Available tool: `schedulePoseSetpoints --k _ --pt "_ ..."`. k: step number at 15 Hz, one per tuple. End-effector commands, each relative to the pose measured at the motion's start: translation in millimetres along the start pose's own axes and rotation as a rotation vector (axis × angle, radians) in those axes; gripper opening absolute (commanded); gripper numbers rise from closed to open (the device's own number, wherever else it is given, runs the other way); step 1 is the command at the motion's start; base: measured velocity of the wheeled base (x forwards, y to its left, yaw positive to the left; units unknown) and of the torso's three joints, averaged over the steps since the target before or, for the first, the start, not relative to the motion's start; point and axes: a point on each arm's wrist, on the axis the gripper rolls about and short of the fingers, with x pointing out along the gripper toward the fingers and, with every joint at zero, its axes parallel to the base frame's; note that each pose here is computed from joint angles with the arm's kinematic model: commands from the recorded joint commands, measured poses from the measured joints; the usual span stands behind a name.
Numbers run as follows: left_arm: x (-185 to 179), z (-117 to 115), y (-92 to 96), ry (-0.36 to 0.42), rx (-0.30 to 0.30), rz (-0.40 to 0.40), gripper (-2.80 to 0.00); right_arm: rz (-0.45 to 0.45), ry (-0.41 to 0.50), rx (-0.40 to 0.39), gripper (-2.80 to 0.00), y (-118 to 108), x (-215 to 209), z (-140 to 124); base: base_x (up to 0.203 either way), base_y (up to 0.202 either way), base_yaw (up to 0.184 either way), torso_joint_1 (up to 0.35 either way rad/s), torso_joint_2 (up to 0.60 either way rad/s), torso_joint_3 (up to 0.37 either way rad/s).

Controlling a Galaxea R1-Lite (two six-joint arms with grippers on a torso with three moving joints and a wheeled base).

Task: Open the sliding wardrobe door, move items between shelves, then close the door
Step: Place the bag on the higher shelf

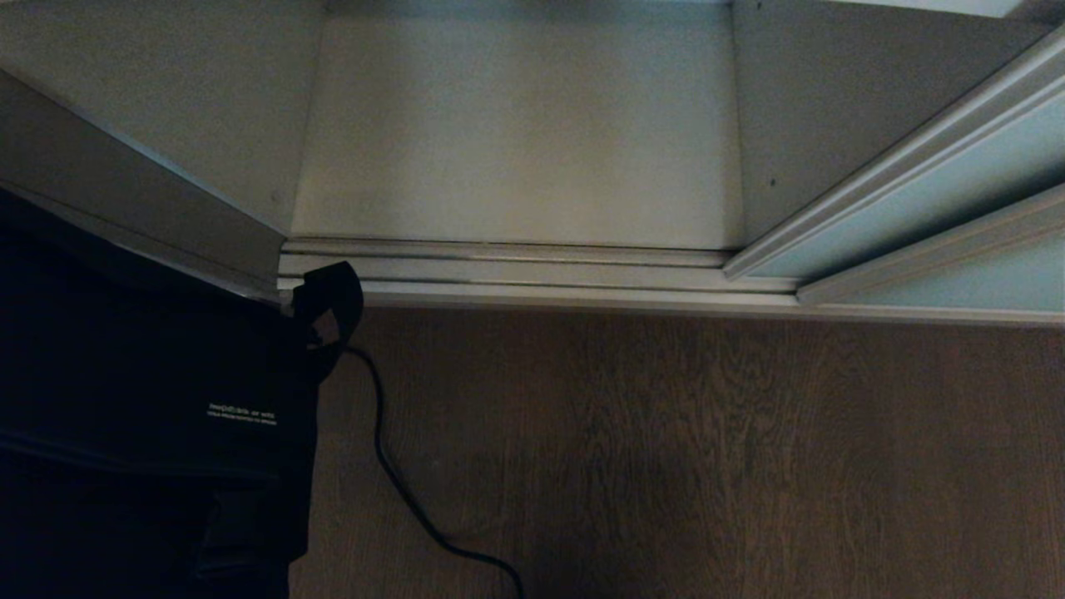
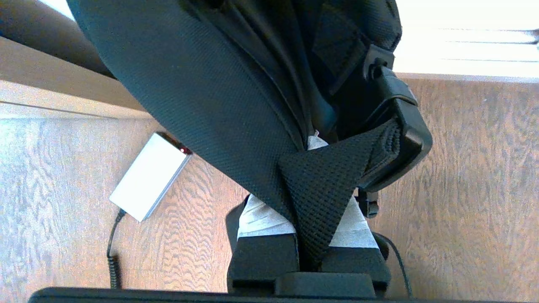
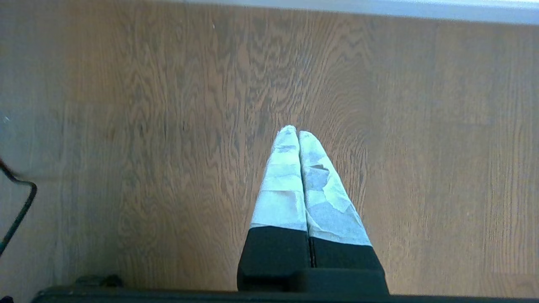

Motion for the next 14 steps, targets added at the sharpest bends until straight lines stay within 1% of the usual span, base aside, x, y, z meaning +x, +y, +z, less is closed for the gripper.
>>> schedulePoseSetpoints --k 1,8,11,14 --pt "-0.4 -1.9 0.3 0.003 0.001 -0.008 -2.80 0.000 0.000 0.000 -2.80 0.0 0.0 -0.2 0.000 0.000 0.000 0.007 0.00 0.183" --pt "-2.5 -3.7 0.7 -0.003 0.002 -0.021 -2.80 0.000 0.001 0.000 -2.80 0.0 0.1 -0.4 0.000 0.000 0.000 0.002 0.00 0.203" --pt "-4.1 -2.6 0.6 -0.018 0.001 -0.020 -2.80 0.000 -0.001 0.000 -2.80 0.0 0.0 0.0 0.000 0.000 0.000 -0.001 0.00 0.203" --pt "-4.8 -1.6 0.6 -0.023 -0.009 -0.018 -2.80 0.000 -0.001 0.000 -2.80 0.0 0.0 0.0 0.000 0.000 0.000 0.004 0.00 0.202"
